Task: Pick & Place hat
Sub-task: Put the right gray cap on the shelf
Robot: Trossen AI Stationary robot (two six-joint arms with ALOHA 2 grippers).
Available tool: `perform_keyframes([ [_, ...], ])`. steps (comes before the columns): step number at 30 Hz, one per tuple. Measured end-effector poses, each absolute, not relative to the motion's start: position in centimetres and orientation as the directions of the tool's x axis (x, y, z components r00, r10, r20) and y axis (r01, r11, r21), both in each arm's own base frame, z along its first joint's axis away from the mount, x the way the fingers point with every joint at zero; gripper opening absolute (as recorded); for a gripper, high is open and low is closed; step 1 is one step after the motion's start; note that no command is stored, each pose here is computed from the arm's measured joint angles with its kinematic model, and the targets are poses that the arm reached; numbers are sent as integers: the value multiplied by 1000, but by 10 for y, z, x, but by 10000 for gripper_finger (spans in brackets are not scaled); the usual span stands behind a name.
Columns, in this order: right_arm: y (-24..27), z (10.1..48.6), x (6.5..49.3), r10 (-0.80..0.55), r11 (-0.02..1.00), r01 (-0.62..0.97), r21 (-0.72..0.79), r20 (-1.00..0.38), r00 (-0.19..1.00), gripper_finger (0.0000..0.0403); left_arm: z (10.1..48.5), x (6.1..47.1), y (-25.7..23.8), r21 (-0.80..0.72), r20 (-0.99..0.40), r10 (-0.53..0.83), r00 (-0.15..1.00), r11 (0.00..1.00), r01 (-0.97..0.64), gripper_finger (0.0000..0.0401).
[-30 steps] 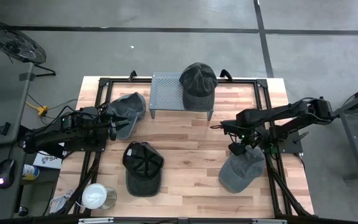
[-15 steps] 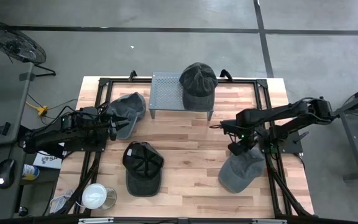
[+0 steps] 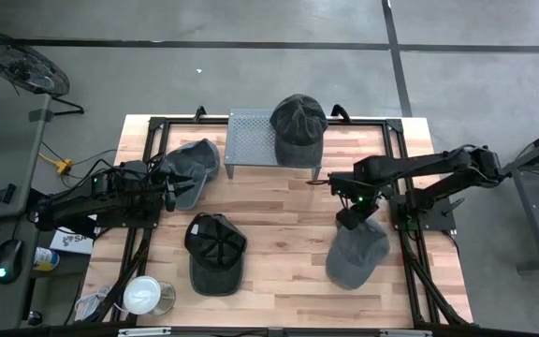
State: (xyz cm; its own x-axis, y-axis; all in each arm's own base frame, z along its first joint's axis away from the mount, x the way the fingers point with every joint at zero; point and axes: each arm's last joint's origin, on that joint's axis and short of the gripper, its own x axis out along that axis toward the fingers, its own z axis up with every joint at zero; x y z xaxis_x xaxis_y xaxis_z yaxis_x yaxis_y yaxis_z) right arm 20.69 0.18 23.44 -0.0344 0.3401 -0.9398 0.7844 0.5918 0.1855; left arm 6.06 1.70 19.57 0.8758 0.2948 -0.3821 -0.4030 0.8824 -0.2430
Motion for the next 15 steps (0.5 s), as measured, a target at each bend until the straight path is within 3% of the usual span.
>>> perform_keyframes([
  [8,2,292,228,374,664,637,391,-912,170,2,196,61,17,-243,-382,295,876,882,-403,145],
  [15,4,327,234,427,711,491,503,-864,267,1,196,61,17,-243,-382,295,876,882,-403,145],
])
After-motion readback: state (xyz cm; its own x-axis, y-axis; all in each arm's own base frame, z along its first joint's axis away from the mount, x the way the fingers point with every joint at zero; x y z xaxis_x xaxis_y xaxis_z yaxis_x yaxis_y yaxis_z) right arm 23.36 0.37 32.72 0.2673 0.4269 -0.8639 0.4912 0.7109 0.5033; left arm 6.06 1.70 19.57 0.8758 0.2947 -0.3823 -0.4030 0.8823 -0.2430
